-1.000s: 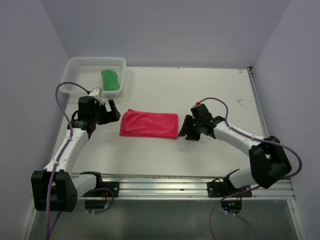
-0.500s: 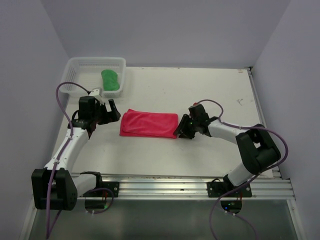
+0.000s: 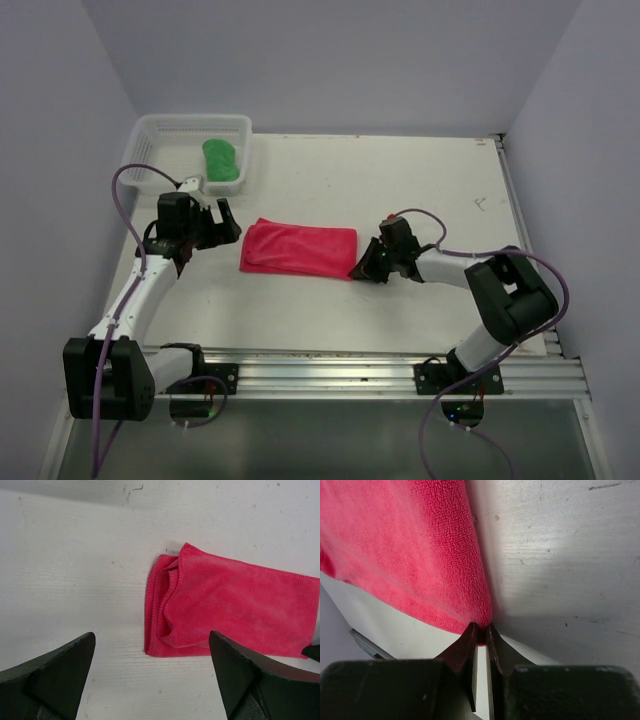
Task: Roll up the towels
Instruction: Roll the towel
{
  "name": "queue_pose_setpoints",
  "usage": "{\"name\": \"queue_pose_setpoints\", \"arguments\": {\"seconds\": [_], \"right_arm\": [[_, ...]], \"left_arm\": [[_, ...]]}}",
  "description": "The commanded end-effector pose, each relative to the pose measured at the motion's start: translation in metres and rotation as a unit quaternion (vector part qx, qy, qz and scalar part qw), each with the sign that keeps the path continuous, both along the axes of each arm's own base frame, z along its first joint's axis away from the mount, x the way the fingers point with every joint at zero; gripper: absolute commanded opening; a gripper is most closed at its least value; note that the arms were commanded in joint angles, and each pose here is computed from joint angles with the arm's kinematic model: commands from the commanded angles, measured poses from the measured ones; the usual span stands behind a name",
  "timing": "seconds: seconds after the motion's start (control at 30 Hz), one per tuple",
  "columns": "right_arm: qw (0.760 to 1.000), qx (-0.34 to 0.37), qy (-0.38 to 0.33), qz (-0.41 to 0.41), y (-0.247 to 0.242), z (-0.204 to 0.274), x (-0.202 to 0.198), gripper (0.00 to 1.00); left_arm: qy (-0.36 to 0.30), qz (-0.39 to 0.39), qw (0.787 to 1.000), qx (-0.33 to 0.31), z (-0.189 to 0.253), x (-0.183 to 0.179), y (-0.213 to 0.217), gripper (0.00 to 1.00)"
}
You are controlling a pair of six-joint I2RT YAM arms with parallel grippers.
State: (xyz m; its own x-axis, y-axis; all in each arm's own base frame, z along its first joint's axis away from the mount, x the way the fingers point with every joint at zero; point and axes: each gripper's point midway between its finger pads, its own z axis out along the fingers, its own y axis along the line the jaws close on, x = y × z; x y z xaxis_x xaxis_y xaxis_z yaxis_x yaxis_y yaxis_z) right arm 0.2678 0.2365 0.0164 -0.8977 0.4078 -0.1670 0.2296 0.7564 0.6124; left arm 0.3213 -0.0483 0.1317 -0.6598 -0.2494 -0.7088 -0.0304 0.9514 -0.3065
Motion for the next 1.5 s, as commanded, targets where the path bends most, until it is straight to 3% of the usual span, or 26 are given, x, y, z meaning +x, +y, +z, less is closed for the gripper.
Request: {"name": "queue_pose_setpoints", "arguments": {"seconds": [0.0,0.2,0.33,0.63,0.77,0.93,1.23,1.47], "right_arm": [[1.0,-0.01,0.001,0.003,-0.009,-0.006,-0.012,0.08],[0.998,-0.056,-0.006,0.012,-0.031,-0.015,-0.029,0.0],[0.997,-0.081,-0.019,0.006,-0.046,-0.017,-0.036,0.0],[0.986,-0.134,-0.089,-0.036,-0.079,-0.004,-0.032,0.0],[0.977,-0.162,-0.114,-0.076,-0.097,0.008,-0.024,0.0],[0.979,-0.148,-0.117,-0.074,-0.09,0.01,-0.02,0.0],[0.978,-0.144,-0.127,-0.08,-0.092,0.001,-0.02,0.0],[0.98,-0.147,-0.116,-0.069,-0.089,-0.007,-0.021,0.0]], "left_arm": [[-0.027,-0.012,1.0,0.01,0.009,0.006,-0.001,1.0],[-0.031,-0.045,0.998,0.0,0.013,0.002,-0.028,0.97],[-0.018,-0.063,0.996,-0.052,0.023,0.008,-0.068,0.92],[-0.016,-0.172,0.982,-0.079,0.058,0.05,-0.225,0.88],[0.055,-0.204,0.975,-0.072,0.008,0.052,-0.289,0.82],[0.059,-0.225,0.967,-0.099,0.003,0.054,-0.345,0.75],[0.095,-0.241,0.961,-0.099,-0.027,0.048,-0.396,0.66],[0.121,-0.231,0.964,-0.059,-0.053,0.046,-0.4,0.59]]}}
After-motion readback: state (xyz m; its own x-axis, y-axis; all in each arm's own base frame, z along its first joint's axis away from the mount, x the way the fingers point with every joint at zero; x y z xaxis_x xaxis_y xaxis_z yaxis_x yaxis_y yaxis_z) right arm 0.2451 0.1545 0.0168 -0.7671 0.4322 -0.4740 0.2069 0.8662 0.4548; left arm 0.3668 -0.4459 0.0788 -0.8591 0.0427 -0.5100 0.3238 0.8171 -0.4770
